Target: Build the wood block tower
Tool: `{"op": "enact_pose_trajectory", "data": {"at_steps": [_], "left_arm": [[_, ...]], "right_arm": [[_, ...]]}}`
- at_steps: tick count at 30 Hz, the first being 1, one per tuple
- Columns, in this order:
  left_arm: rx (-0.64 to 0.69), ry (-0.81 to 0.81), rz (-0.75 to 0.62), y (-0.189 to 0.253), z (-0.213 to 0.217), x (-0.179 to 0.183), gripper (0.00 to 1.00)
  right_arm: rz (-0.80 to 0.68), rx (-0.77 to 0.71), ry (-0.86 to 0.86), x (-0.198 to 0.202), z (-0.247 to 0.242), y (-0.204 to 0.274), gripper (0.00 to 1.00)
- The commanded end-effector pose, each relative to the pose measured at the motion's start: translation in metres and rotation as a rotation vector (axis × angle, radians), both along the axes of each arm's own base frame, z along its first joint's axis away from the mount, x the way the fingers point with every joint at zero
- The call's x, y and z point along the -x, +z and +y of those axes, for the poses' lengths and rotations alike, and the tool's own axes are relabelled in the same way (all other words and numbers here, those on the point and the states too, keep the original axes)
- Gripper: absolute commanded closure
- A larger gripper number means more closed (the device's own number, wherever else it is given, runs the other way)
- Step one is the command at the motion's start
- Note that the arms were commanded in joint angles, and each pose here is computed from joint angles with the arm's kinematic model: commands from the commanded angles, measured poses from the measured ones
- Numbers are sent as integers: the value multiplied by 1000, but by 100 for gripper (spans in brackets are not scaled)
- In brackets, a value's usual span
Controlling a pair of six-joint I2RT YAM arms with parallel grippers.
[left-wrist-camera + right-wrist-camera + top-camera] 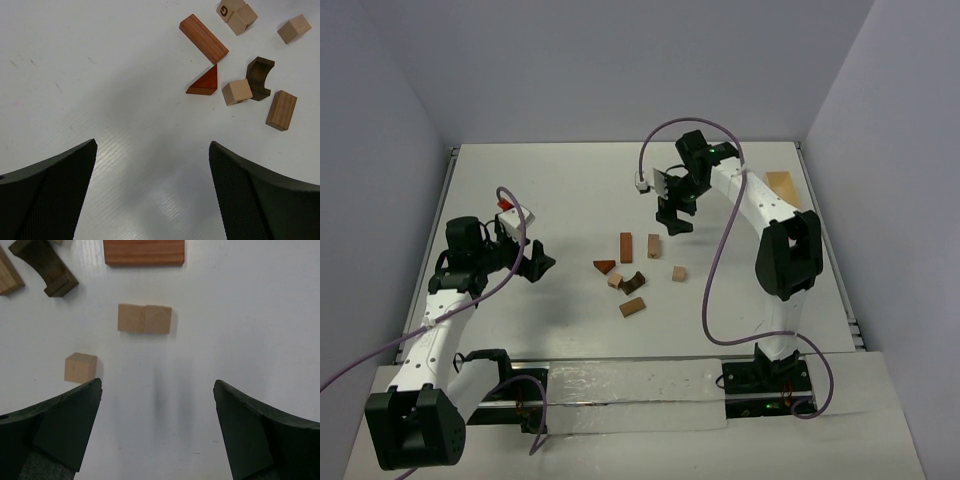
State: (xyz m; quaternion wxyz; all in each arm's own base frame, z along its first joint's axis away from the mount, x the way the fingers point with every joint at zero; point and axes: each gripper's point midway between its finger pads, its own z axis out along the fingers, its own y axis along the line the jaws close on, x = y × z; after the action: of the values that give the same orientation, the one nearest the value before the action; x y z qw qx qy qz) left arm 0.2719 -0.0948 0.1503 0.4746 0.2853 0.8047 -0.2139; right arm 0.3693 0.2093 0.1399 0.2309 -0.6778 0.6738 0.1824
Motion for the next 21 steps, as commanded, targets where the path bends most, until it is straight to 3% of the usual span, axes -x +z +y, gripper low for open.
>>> {"op": "enact_pose_trajectory", "data": {"at_steps": [1,6,21], "left_arm": [[19,-4,-30,10,-3,-5,1],[45,-10,-25,12,-8,-7,1],[62,-18,-19,11,-15,-7,1]], "right_arm": [[-20,32,-24,-3,0,-25,0],[-78,12,-45,-1,10,-40,0],[-17,98,-36,5,35,-85,0]]}}
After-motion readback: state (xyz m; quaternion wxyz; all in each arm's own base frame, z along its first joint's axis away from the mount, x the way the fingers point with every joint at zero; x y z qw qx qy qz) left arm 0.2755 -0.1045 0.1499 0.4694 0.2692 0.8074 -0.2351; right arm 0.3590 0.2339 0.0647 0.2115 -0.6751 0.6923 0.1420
